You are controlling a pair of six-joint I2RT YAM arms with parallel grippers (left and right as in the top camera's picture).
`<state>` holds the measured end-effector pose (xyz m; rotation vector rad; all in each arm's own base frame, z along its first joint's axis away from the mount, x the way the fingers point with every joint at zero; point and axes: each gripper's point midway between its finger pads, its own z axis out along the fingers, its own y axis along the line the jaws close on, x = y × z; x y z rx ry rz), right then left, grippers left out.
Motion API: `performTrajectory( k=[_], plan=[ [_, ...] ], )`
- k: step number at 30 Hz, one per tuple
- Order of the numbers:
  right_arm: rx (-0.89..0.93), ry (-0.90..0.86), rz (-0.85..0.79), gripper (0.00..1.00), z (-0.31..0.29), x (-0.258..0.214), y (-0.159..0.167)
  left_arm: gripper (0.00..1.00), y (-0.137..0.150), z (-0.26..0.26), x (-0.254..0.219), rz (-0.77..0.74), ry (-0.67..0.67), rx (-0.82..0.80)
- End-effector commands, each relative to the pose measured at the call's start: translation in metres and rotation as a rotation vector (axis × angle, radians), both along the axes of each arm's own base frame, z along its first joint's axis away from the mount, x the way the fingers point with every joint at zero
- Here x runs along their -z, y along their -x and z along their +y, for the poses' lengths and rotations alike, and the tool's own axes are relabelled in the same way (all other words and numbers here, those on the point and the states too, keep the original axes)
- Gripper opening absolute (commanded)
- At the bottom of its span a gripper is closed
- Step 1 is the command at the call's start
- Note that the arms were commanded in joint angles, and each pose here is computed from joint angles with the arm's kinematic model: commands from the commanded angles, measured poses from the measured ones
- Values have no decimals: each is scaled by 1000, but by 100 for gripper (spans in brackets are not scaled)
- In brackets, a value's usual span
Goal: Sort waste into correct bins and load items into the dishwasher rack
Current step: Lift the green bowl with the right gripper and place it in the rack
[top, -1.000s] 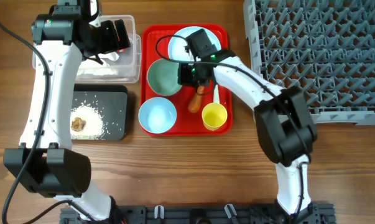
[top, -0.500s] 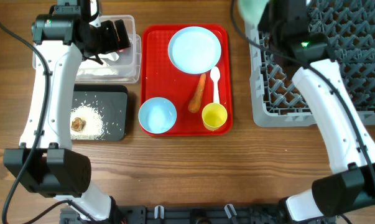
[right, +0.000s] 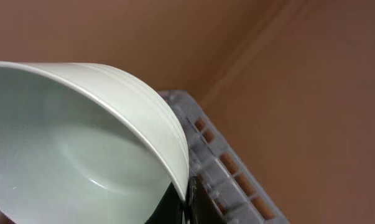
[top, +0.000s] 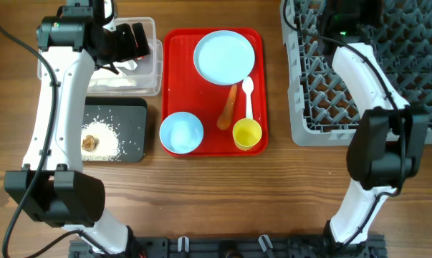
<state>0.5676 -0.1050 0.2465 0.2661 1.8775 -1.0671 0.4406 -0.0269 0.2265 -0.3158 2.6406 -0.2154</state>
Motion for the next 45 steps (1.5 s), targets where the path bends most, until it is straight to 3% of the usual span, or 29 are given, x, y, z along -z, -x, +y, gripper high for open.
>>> performTrajectory(
  k=[1, 7, 17, 19, 26, 28, 31, 34, 36, 42, 45],
  plan=[
    [33, 42, 75, 5, -4, 21, -1, 100, -1, 1, 2, 4, 2, -4],
    [44, -15, 203, 4, -3, 76, 8, 100, 0, 1, 2, 4, 2, -4],
    [-28, -151, 328, 5, 13, 118, 19, 100, -1, 1, 2, 4, 2, -4],
    [-67, -172, 340, 9, 23, 122, 16, 100, -1, 1, 2, 4, 2, -4],
    [-143, -242, 273, 9, 51, 122, 3, 100, -1, 1, 2, 4, 2, -4],
    [-149, -243, 339, 20, 56, 132, 11, 100, 0, 1, 2, 4, 2, -4],
    [-196, -276, 441, 28, 71, 149, 22, 100, 0, 1, 2, 4, 2, -4],
    [-251, -305, 488, 42, 90, 158, 27, 100, 0, 1, 2, 4, 2, -4],
    [-272, -299, 485, 58, 102, 155, 25, 100, -1, 1, 2, 4, 2, -4],
    [-313, -317, 396, 65, 111, 109, 26, 100, 0, 1, 2, 4, 2, -4],
    [-488, -468, 353, 71, 145, 71, 35, 100, -1, 1, 2, 4, 2, -4]
  ],
)
